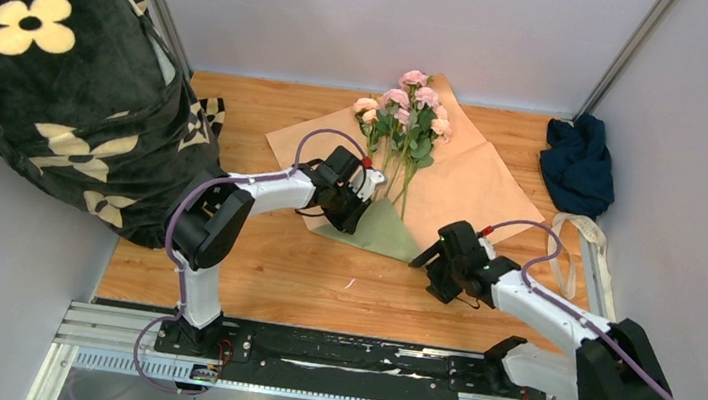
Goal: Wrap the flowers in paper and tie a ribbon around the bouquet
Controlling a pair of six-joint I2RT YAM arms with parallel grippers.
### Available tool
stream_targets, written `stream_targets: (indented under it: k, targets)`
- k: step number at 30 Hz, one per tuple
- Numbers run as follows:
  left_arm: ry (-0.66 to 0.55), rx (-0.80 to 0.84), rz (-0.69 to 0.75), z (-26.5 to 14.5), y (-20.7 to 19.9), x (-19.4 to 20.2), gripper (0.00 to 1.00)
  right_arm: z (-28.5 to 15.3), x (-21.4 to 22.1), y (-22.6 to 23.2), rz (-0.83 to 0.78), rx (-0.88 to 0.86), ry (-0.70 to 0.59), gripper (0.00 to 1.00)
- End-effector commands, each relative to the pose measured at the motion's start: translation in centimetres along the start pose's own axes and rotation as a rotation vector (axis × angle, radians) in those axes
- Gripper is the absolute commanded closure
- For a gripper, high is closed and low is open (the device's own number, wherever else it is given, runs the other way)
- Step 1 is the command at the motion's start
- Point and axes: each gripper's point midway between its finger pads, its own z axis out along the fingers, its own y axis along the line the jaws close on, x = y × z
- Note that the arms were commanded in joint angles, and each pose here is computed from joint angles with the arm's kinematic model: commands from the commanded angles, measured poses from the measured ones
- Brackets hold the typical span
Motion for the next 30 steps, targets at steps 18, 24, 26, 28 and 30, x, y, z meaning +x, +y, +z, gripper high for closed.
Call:
stream_targets:
  k: [18,24,26,28,30]
  targets:
    - [0.177,0.03,-0.051,0.7,-1.0,5.7,0.73,4.3,-2.1,-3.6,0.169,0.149,-0.133,0.66]
    - [0.164,0.026,-0.045,0.3,-1.0,5.0,0.73,4.1,-3.0,-4.4,0.112,0.17,-0.166,1.0]
    - [0.135,0.05,-0.036,-0.8,-1.7,3.7,0.72,3.7,-3.7,-3.6,0.025,0.178,-0.181,1.0]
    - [0.056,0.074,-0.005,-2.6,-2.5,0.8,0.69,3.2,-4.3,-2.8,-0.04,0.19,-0.187,1.0]
    - [-0.008,0.086,0.039,-4.3,-3.3,-1.6,0.67,2.8,-4.6,-2.0,-0.077,0.181,-0.191,1.0]
